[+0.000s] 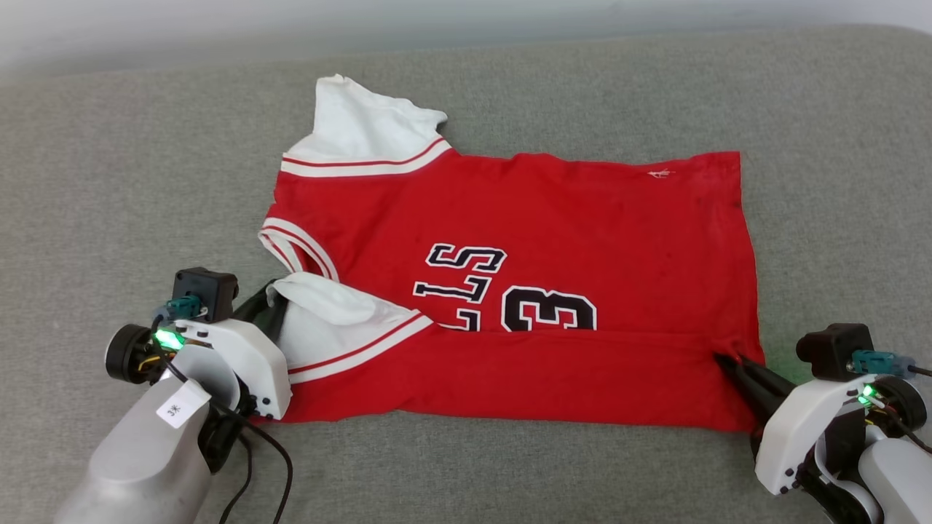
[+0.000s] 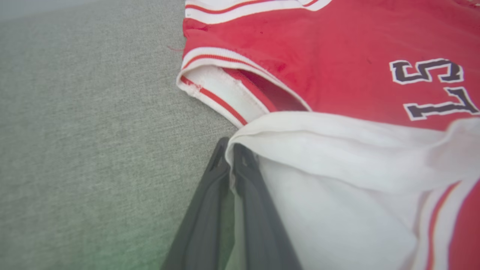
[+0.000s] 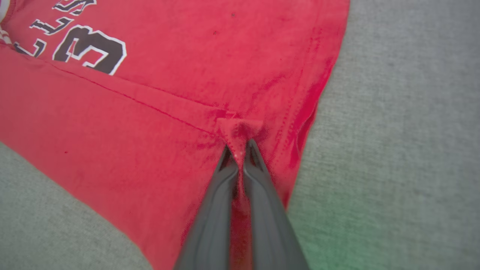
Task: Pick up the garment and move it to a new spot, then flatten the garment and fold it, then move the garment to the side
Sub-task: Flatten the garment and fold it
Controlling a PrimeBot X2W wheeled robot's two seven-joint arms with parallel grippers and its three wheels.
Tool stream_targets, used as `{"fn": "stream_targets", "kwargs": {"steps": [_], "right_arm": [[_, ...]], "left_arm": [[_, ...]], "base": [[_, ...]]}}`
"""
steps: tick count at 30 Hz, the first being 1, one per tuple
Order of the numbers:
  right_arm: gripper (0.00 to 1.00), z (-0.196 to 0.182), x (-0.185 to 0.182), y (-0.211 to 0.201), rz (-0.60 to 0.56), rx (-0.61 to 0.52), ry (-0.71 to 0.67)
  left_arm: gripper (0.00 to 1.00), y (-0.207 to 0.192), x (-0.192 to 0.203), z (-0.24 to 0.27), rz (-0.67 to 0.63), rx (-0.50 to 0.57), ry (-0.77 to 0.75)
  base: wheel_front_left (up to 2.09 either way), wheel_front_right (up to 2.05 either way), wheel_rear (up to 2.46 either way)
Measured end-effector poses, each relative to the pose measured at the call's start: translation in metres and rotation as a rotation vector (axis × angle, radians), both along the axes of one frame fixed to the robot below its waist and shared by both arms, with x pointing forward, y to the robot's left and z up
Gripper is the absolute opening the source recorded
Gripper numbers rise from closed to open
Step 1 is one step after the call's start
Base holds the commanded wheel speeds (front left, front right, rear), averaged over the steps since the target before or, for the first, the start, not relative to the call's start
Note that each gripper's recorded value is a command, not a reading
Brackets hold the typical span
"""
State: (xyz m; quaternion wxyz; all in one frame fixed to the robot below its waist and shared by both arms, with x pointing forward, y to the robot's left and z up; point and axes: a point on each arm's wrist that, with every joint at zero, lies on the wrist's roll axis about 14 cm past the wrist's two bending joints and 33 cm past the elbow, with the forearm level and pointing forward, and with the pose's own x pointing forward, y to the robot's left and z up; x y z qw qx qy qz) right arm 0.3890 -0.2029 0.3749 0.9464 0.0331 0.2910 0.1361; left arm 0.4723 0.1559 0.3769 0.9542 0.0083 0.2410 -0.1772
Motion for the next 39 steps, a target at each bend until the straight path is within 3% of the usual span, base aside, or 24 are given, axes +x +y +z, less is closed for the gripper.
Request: {"fn": "stream_targets", "kwargs": {"steps": [1,13,17,29,39], "right_arm": [[1.00,0.002,0.001,0.000,-0.003,0.005,-0.011],[1.00,0.050,-0.002,0.006,0.035,0.006,-0.178],[1.00,0.065,-0.001,0.010,0.053,-0.004,-0.213],[1.00,0.077,-0.003,0.021,0.070,0.004,-0.233],[1.00,0.068,-0.006,0.021,0.064,0.006,-0.191]], "left_arm": [[1.00,0.000,0.000,0.002,0.003,0.000,-0.004],[1.00,0.009,0.008,0.078,-0.037,0.033,-0.164],[1.00,0.012,0.009,0.104,-0.049,0.031,-0.155],[1.00,0.017,-0.021,0.097,-0.119,0.113,0.218],[1.00,0.012,-0.057,0.051,-0.194,0.175,0.508]], "base": [[0.00,0.00,0.00],[0.00,0.00,0.00],[0.00,0.00,0.00],[0.00,0.00,0.00],[0.00,0.00,0.00]]}}
